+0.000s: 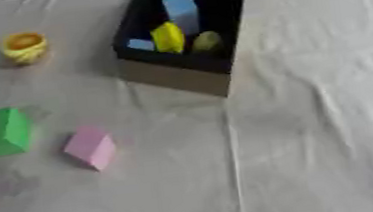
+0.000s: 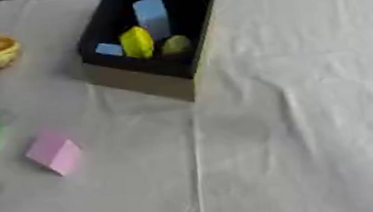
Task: Pick up objects on the table and place them in the box.
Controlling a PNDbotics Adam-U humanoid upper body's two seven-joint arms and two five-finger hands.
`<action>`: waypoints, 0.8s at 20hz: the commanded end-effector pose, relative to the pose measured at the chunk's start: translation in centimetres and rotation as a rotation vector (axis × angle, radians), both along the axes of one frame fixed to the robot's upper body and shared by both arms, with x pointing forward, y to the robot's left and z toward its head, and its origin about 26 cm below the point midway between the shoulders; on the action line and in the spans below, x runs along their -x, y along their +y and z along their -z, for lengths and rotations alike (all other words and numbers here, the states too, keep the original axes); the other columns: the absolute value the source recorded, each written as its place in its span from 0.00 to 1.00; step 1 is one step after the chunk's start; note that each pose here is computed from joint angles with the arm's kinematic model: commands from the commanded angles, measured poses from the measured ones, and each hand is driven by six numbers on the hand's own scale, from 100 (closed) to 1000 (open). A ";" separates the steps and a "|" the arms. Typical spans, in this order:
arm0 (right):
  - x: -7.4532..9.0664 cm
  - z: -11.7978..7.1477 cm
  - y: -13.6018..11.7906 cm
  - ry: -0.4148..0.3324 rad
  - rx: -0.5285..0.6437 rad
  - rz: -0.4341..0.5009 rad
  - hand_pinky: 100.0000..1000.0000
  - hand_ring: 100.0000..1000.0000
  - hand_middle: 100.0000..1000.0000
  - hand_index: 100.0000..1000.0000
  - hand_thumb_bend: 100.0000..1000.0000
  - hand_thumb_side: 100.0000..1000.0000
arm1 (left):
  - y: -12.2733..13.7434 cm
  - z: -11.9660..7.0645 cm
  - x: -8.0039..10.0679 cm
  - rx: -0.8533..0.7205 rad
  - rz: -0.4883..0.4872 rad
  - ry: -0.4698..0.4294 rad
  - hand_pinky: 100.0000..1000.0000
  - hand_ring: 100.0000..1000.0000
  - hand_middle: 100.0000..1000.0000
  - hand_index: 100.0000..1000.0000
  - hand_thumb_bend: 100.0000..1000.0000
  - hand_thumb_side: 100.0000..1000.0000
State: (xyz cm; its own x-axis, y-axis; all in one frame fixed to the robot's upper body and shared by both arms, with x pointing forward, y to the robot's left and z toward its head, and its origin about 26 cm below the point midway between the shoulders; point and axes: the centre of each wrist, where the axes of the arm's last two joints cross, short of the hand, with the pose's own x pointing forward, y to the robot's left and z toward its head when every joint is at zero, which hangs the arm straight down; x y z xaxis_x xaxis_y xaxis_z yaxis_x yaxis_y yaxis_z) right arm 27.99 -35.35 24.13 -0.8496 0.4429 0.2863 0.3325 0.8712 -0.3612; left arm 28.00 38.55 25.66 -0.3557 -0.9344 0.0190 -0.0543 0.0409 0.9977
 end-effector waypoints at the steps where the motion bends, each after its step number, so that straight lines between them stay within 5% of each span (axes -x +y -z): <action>1: 0.2 -0.9 0.2 -0.021 0.014 -0.012 0.84 0.83 0.69 0.74 0.00 0.59 | 1.5 -1.1 -0.4 -0.054 -0.070 0.011 0.83 0.86 0.81 0.89 0.88 0.14; 7: 0.1 -0.8 0.4 -0.013 -0.002 -0.017 0.84 0.83 0.69 0.73 0.00 0.59 | 3.7 -0.2 -2.0 -0.047 -0.138 0.139 0.83 0.87 0.82 0.88 0.68 0.00; 16: 0.0 -0.5 0.8 0.003 -0.021 -0.029 0.84 0.82 0.68 0.73 0.00 0.59 | 3.9 0.3 -3.8 -0.050 -0.123 0.269 0.81 0.86 0.82 0.89 0.63 0.00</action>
State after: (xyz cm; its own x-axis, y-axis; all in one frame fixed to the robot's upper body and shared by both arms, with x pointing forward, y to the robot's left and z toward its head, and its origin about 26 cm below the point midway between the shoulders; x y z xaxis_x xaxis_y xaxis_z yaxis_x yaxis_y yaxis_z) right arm 28.23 -34.69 23.70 -0.8497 0.4160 0.3240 0.3062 0.8895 -0.3392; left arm 31.88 42.07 24.18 -0.2379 -0.9676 0.0842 0.2146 0.0322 0.9762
